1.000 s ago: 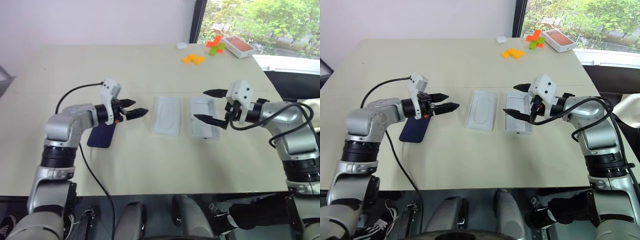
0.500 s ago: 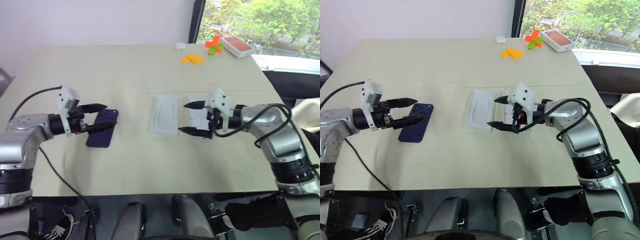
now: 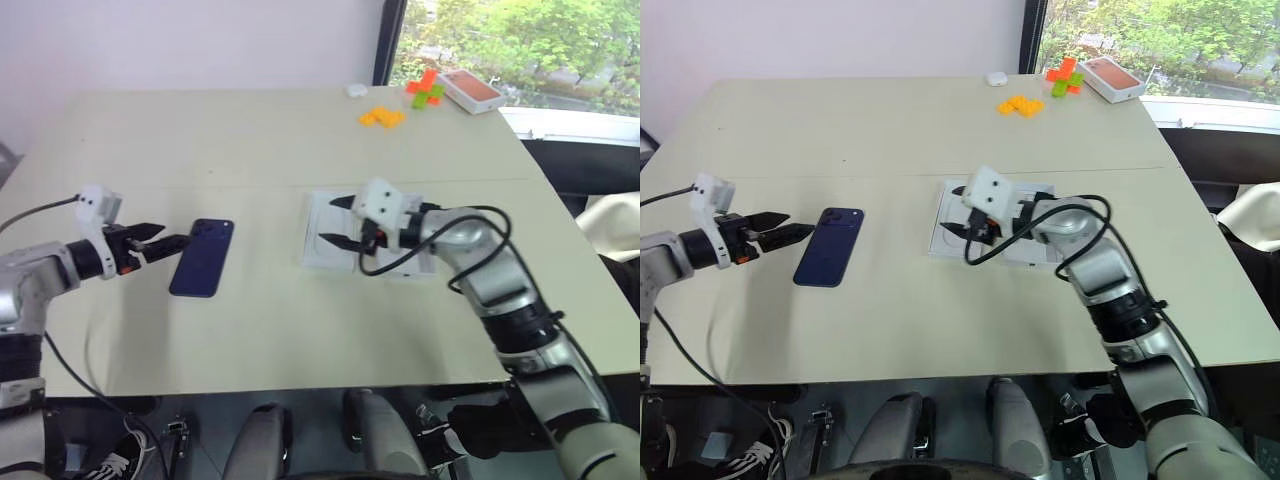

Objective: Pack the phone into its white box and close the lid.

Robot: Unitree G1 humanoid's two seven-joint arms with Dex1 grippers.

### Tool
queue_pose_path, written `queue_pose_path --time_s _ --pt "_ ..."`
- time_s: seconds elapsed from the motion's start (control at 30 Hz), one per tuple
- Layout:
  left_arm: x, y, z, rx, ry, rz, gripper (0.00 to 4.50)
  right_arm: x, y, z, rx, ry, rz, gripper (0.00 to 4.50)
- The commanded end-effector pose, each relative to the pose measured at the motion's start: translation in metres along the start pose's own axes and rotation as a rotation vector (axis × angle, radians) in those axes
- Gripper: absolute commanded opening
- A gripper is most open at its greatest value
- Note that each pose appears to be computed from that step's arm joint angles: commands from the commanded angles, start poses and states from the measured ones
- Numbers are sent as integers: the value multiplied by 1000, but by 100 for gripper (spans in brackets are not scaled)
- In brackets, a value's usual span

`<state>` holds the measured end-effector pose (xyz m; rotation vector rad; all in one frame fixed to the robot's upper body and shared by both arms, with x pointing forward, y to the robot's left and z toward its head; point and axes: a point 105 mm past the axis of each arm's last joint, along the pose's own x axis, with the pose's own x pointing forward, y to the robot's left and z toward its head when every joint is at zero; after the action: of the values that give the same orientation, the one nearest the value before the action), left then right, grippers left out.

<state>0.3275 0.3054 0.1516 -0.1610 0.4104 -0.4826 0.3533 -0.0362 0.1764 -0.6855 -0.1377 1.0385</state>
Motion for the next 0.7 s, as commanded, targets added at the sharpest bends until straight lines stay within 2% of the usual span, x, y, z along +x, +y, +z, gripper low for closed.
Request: queue_pose_path --time_s 0.03,0.07,0.1,0.17,0.4,0.5,0.7 --pt "-12 8 18 -41 -41 22 450 16 1 18 -152 -43 -38 74" --pt "-11 9 16 -80 -30 18 450 23 7 20 -194 -46 -25 24" --pt "-10 11 13 -117 -7 14 450 33 12 22 -231 -51 -21 4" --pt "-8 15 10 -110 13 32 450 45 18 26 -281 -58 -21 4" --pt "13 5 -5 -287 102 -51 450 67 41 21 -291 -45 27 4" --pt "19 1 -9 -343 129 -87 450 70 38 24 -281 -52 8 4" --pt "37 -23 -36 -394 263 -208 450 69 36 19 -266 -40 3 4"
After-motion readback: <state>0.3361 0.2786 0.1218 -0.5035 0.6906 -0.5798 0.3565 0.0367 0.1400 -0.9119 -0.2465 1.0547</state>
